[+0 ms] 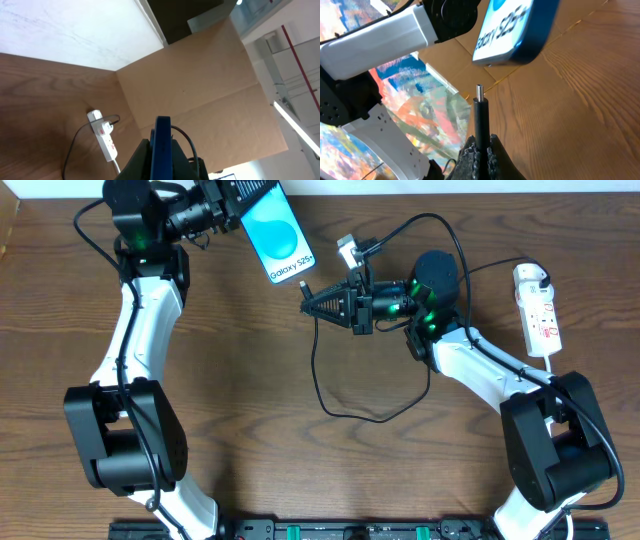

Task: Plug charger to phone and switch on socket
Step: 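Lower the phone with the left gripper onto the upright plug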

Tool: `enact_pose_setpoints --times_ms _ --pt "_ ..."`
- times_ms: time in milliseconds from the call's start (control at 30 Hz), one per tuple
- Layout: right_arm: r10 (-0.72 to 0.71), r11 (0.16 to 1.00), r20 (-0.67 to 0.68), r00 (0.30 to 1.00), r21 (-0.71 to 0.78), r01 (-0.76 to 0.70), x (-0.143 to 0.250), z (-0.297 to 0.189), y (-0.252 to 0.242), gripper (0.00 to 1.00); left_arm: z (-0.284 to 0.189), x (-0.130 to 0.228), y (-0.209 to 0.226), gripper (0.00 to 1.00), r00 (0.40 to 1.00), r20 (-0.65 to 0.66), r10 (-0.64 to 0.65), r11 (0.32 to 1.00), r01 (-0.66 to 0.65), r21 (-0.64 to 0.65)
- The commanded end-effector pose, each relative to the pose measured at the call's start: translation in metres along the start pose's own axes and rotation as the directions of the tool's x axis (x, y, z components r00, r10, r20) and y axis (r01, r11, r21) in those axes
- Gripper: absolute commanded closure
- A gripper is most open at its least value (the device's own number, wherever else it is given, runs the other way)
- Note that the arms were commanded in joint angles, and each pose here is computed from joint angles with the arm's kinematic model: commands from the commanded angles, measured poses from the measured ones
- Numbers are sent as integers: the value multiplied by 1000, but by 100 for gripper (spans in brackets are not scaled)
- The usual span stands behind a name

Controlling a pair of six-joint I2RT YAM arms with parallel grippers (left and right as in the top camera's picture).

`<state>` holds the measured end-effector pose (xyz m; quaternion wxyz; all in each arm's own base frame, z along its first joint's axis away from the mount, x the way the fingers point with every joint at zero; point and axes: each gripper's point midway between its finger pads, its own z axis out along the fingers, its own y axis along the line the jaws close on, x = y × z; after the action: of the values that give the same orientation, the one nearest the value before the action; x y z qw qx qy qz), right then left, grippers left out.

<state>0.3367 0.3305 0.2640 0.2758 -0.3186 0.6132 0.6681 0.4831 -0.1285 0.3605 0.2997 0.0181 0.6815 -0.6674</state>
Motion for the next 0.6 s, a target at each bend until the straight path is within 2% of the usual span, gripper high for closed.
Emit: enact_pose_setpoints --times_ms 0,567 --pt "8 1000 22 1000 16 -9 -7 -2 -2 99 1 4 -14 93 999 -29 44 999 -44 21" --pt "14 1000 23 1000 17 -15 -7 -3 -3 99 11 11 -16 93 998 -51 46 998 -44 33"
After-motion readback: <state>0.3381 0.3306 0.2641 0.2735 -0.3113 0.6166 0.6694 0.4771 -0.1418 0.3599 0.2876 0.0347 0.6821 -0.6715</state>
